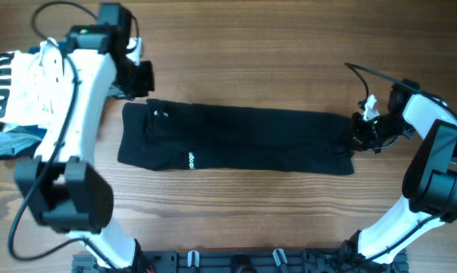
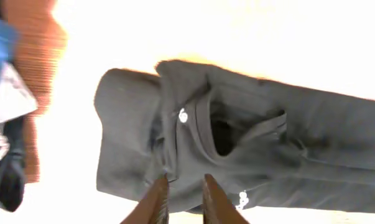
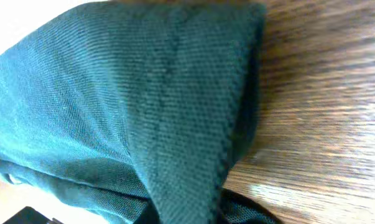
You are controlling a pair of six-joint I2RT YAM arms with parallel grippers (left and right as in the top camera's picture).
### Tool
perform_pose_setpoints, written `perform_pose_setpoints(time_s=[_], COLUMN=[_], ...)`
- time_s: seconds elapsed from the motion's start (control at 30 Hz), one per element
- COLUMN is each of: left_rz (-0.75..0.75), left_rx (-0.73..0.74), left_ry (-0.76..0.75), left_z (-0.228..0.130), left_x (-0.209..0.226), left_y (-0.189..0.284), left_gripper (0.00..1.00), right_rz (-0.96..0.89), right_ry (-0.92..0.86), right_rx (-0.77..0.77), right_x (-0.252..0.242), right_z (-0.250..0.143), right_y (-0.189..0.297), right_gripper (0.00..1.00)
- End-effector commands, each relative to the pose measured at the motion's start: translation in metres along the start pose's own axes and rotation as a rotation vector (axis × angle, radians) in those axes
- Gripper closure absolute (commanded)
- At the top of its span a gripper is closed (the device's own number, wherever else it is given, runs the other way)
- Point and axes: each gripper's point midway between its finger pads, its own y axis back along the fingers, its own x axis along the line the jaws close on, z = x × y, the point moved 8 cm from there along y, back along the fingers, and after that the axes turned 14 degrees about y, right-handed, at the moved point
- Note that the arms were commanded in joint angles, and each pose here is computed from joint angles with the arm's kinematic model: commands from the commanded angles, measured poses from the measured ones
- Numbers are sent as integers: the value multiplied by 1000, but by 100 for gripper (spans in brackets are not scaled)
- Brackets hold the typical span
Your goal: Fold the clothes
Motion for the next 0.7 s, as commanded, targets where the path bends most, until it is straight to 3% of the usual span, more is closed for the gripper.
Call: perform_pose_setpoints(time_s=[0.0, 0.07, 0.2, 0.3, 0.47, 0.67], left_rz=[-22, -18, -15, -15, -18, -24], left_rx=[-61, -52, -44, -44, -50, -42], left_ry=[23, 23, 23, 24, 23, 24], left_z=[3, 1, 0, 0, 1, 0], left_x=[8, 8, 9, 9, 8, 8], left_y=[22, 22, 21, 21, 22, 21], left_gripper=[60, 54, 56, 59, 59, 60], right_rz=[-40, -91, -357, -369, -338, -287], right_ry=[-3, -22, -75, -39, 11, 138], right_rx=[-117, -177, -288, -362, -338, -283], right_x=[1, 3, 7, 27, 65, 147], right_z=[11, 14, 8, 6, 12, 17], right_y=[36, 60, 121, 141, 121, 67], right_gripper=[96, 96, 96, 96, 96, 96])
